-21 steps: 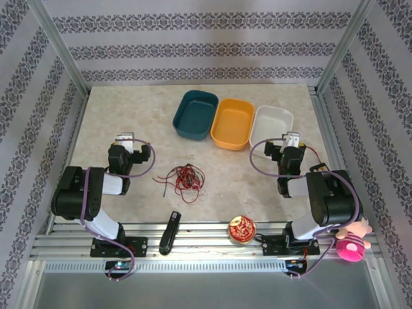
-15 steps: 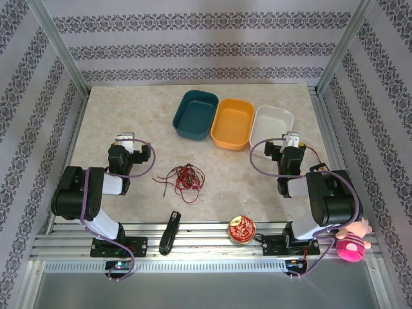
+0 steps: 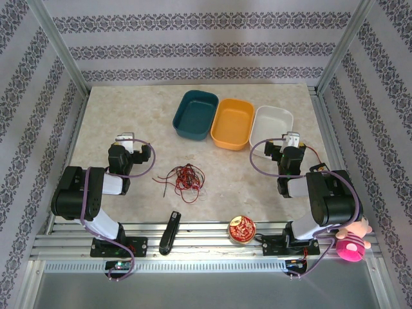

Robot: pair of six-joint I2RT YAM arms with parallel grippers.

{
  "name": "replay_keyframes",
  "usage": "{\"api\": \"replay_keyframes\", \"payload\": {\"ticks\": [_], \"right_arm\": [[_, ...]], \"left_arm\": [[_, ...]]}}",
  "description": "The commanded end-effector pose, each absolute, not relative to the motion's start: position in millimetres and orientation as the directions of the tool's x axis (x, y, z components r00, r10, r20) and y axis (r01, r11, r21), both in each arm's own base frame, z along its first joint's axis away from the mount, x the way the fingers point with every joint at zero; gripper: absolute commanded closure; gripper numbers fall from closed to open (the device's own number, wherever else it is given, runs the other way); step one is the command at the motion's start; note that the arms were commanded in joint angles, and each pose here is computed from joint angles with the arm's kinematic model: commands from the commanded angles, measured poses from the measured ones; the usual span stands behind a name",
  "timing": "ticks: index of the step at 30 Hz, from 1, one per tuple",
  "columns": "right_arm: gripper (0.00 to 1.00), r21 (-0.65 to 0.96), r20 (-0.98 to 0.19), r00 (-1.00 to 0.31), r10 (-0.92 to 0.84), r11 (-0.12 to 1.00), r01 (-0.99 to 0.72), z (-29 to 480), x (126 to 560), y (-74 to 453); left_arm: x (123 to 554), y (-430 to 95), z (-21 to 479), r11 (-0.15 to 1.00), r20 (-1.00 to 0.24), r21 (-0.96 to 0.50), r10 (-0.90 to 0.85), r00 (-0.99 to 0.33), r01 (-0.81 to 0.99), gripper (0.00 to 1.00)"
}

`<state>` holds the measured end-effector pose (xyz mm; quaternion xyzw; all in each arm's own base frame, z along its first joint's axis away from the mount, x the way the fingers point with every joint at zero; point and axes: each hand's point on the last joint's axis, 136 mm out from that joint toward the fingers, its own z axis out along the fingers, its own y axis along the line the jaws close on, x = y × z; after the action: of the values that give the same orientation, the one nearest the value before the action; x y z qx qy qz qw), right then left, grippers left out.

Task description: Untangle the cables

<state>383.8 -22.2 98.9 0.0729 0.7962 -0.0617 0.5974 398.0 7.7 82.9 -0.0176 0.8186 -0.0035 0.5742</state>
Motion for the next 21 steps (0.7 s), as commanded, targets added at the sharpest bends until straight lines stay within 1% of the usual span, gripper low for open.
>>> {"api": "replay_keyframes", "payload": {"ticks": [1,21], "right_arm": [[0.02,-0.003,-0.967,-0.249,0.049,0.979,0.204,106.4,388.7,-22.9],[0.02,-0.004,-0.967,-0.250,0.047,0.979,0.202,106.3,388.7,-22.7]], "left_arm": [[400.2,9.0,87.3,1.000,-0.942,-0.016,-0.021,-0.336,-0.015,0.01],[401.1,5.3,86.7,1.000,-0.940,-0.014,-0.011,-0.342,0.007,0.01]]}}
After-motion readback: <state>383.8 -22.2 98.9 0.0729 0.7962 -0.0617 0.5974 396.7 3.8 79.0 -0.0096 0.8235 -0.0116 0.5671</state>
